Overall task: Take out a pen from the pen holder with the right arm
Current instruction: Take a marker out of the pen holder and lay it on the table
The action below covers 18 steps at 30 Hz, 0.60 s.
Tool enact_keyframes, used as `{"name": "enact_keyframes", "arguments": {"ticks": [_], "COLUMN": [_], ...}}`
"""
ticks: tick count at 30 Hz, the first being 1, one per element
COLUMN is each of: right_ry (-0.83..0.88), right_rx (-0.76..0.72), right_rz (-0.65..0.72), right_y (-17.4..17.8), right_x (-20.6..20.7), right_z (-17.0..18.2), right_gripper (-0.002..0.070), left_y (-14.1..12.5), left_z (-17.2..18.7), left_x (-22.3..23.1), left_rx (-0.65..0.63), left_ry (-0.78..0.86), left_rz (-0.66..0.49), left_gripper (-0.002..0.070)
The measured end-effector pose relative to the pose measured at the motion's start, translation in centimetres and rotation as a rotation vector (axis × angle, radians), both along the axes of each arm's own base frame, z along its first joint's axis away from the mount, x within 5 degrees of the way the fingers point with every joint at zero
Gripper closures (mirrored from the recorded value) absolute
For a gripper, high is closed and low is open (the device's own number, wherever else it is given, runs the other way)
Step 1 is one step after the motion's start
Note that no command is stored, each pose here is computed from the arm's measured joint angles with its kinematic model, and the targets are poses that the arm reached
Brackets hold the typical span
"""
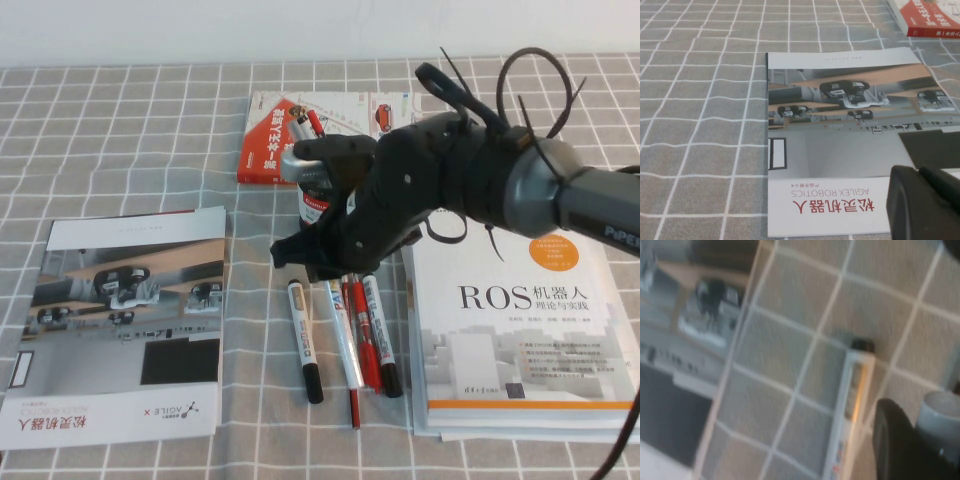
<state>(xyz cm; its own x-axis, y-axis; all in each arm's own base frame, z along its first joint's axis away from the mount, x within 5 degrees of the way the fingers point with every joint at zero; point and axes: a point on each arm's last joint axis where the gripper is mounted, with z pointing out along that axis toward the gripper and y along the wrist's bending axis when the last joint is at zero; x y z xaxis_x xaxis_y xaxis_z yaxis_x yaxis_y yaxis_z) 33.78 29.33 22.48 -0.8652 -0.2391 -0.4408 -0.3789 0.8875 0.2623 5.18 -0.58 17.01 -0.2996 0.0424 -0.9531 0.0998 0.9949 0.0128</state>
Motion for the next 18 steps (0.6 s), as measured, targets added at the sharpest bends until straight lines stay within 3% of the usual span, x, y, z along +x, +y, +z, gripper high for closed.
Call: {"name": "enact_keyframes", "arguments": {"ticks": [18], "right_ry": [0.028], "right_rx": [0.008], "right_rz": [-0.039], "right_y": [0.9], "right_x": [1.1], "right_z": [-2.5], "right_gripper": [0.0594], "left_y": [0.0], "left_z": [0.0], "left_x": [0.0], "left_rx": [0.0], "left_ry": [0.0], "left_rz": [0.0], "left_gripper": [0.0678]}}
